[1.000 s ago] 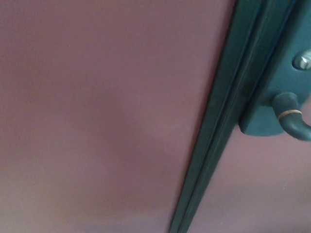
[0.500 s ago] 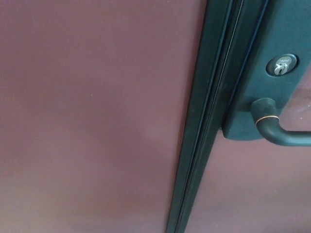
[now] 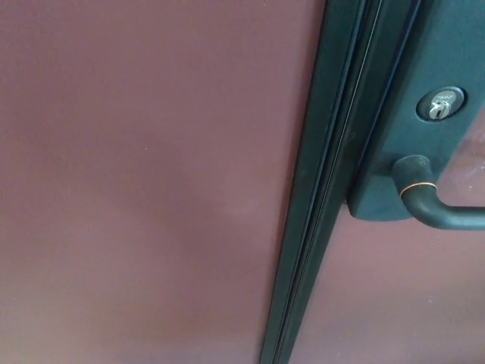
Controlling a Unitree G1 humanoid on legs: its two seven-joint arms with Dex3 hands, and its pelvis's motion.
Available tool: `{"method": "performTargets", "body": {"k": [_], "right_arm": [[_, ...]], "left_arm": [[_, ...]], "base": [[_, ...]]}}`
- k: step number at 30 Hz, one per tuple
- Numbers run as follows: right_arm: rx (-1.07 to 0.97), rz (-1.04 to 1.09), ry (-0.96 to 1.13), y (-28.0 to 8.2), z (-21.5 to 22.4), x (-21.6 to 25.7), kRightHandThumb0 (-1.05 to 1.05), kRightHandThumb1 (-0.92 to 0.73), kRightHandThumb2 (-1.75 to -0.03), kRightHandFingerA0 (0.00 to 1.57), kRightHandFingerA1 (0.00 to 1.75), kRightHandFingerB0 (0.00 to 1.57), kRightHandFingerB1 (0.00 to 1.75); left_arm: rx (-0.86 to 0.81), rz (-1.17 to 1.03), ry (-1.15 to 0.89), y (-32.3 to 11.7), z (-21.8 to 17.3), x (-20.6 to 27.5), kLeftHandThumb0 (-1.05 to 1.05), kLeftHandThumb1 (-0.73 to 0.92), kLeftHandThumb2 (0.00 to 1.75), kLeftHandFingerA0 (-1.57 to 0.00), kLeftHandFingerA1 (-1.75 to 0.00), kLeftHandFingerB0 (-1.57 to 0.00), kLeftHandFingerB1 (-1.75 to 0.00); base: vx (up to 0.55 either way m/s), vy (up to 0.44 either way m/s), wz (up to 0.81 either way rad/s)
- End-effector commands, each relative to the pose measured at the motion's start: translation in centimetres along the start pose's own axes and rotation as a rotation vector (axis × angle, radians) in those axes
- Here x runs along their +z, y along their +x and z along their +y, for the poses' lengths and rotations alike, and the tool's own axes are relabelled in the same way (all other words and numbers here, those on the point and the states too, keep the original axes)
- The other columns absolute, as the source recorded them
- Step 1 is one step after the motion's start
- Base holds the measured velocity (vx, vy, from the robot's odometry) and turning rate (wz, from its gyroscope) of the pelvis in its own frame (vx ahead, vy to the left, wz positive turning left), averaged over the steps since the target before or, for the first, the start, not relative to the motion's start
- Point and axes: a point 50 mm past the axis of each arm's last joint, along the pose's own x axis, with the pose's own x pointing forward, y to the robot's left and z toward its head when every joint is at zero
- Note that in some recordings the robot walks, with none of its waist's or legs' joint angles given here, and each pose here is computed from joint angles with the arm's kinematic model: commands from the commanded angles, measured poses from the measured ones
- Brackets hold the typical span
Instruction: The robot walks towards the door handle and put its right hand on it and twist the handle
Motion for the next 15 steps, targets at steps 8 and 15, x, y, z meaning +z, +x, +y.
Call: {"method": "performTargets", "body": {"k": [8, 15], "right_arm": [[0.017, 0.013, 0.005, -0.05, 0.31, -0.19, -0.25, -0.68, -0.60, 0.66, 0.50, 0.48, 0.39], [0.027, 0.017, 0.027, -0.15, 0.51, -0.60, -0.34, -0.57, -0.76, 0.66, 0.63, 0.44, 0.49]], "left_arm": [[-0.054, 0.006, 0.091, 0.01, -0.59, -0.07, -0.37, 0.55, 0.57, -0.70, -0.48, -0.52, -0.40], [-0.053, 0.011, 0.109, -0.02, -0.36, -0.14, -0.37, 0.55, 0.57, -0.70, -0.48, -0.51, -0.40]], "base": [[0.00, 0.000, 0.00], [-0.02, -0.035, 0.01]]}}
